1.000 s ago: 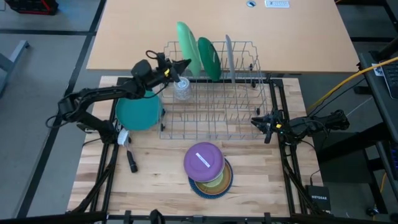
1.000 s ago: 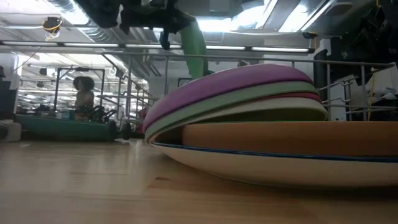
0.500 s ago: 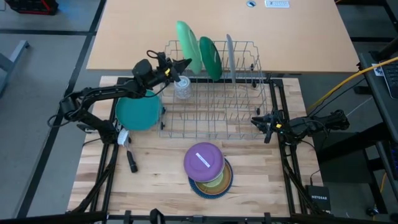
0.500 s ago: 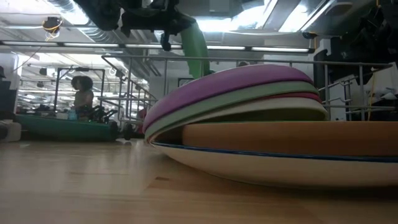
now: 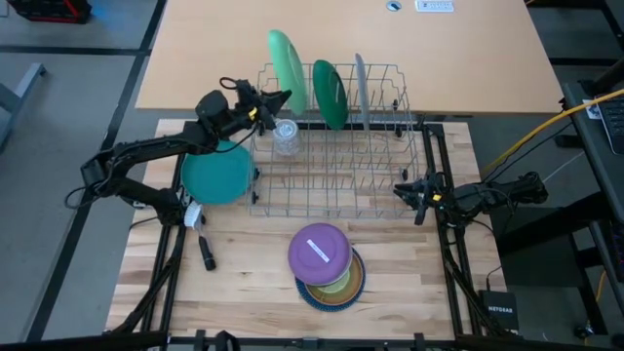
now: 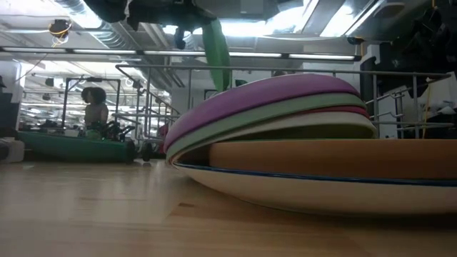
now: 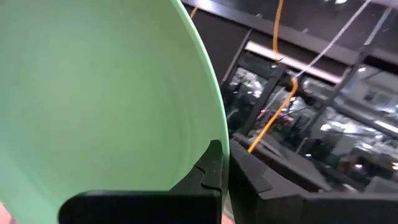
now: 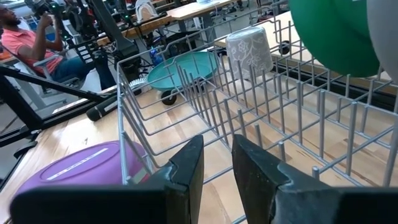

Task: Sort dishes
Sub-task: Put the light green plate in the dish rack

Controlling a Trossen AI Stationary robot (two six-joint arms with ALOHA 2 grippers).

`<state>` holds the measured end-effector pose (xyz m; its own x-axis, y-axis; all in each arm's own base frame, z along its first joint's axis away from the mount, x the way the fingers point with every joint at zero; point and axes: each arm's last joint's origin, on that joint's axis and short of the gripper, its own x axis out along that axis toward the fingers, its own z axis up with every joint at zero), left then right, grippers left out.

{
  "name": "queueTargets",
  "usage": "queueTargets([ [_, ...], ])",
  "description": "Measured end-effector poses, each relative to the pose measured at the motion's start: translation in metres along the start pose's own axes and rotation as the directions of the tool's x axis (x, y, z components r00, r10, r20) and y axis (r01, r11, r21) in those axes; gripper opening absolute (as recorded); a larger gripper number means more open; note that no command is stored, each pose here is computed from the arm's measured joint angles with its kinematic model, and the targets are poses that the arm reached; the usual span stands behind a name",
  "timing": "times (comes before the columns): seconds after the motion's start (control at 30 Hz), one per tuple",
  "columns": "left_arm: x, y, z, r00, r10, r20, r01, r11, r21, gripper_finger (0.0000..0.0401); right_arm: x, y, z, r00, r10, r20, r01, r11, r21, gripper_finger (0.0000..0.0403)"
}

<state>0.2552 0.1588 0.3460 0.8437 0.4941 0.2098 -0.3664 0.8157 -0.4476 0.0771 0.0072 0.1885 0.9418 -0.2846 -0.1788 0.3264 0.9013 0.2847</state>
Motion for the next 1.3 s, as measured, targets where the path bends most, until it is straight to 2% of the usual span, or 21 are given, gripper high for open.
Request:
queueTargets([
  [0.23, 0.006, 0.017, -0.015, 0.992, 0.094, -0.087, -0.092, 0.995, 0.023, 0.0000, 0.000, 0.000, 0.000, 1.000, 0.008, -0.003, -0.008, 1.000, 0.000, 0.0088],
  [0.37, 0.015, 0.028, -0.024, 0.992, 0.101, -0.078, -0.101, 0.995, 0.012, 0.0000, 0.000, 0.000, 0.000, 1.000, 0.008, -0.003, -0.008, 1.000, 0.000, 0.0088],
  [0.67, 0.038, 0.047, -0.050, 1.000, -0.008, -0.021, 0.006, 0.997, -0.074, 0.0000, 0.000, 0.000, 0.000, 1.000, 0.008, -0.003, -0.008, 1.000, 0.000, 0.0088],
  [0.93, 0.049, 0.059, -0.072, 0.997, -0.073, 0.004, 0.073, 0.992, -0.100, 0.0000, 0.000, 0.000, 0.000, 1.000, 0.008, -0.003, -0.008, 1.000, 0.000, 0.0088],
  [1.1, 0.049, 0.058, -0.072, 0.991, -0.132, 0.029, 0.135, 0.982, -0.128, 0.0000, 0.000, 0.000, 0.000, 1.000, 0.008, -0.003, -0.008, 1.000, 0.000, 0.0088],
  [1.3, 0.049, 0.061, -0.071, 0.990, -0.138, 0.023, 0.139, 0.979, -0.147, 0.0000, 0.000, 0.000, 0.000, 1.000, 0.007, -0.005, -0.007, 1.000, -0.001, 0.0088],
])
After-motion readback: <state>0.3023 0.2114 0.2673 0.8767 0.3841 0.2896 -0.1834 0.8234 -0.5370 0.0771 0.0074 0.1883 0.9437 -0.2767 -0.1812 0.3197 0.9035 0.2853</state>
